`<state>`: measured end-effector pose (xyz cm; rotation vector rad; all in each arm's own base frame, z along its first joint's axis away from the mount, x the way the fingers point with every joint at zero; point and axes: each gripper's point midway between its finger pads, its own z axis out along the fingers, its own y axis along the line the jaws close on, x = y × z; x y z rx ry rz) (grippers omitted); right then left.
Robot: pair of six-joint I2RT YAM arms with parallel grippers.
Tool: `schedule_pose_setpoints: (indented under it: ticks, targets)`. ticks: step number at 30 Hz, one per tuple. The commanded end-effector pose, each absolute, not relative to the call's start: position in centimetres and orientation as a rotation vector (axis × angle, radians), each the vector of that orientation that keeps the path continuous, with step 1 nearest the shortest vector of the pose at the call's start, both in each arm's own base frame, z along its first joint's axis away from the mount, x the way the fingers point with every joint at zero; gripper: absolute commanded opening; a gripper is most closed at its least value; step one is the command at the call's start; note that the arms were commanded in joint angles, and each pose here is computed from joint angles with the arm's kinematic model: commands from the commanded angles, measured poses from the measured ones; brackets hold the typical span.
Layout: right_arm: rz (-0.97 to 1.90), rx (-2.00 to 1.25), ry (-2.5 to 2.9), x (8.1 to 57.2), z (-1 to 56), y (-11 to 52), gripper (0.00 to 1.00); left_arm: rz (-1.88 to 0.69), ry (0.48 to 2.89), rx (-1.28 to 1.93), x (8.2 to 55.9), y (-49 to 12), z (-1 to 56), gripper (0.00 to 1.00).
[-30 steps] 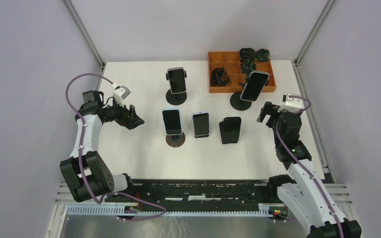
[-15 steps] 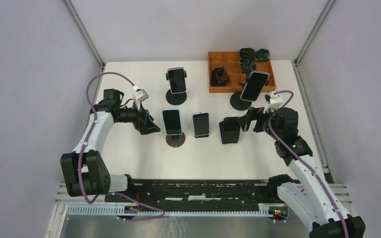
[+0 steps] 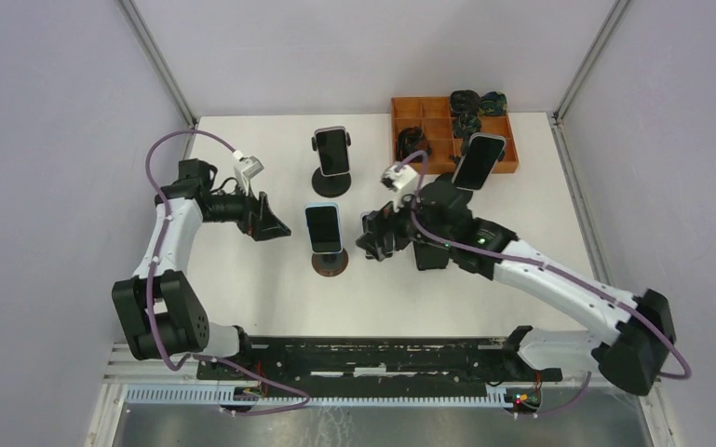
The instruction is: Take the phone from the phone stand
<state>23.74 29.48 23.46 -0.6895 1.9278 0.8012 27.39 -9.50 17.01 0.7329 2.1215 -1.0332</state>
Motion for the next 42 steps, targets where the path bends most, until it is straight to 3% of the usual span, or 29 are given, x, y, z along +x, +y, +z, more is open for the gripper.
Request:
schedule_pose_setpoints:
  ticks: [1,14,24,34,42]
  targets:
    - [0.797,-0.772,1.864,24.1,24.4,34.1,0.98,-1.051,2.145,0.683,27.2,-7.9,18.0,1.00]
    - [0.802,-0.797,1.915,26.6,20.0,40.6,0.98,-0.981,2.177,0.656,26.6,-6.9,18.6,1.00]
    - [0.699,-0.742,1.934,29.6,17.9,41.7,0.88,-0.977,2.154,0.712,25.3,-7.2,20.0,1.00]
    - [0.766,-0.746,1.935,30.5,15.7,42.7,0.68,-1.025,2.090,0.829,23.1,-8.1,21.5,1.00]
    - [0.902,-0.779,1.903,29.4,15.8,44.3,0.29,-1.054,2.056,0.903,21.8,-8.5,21.6,1.00]
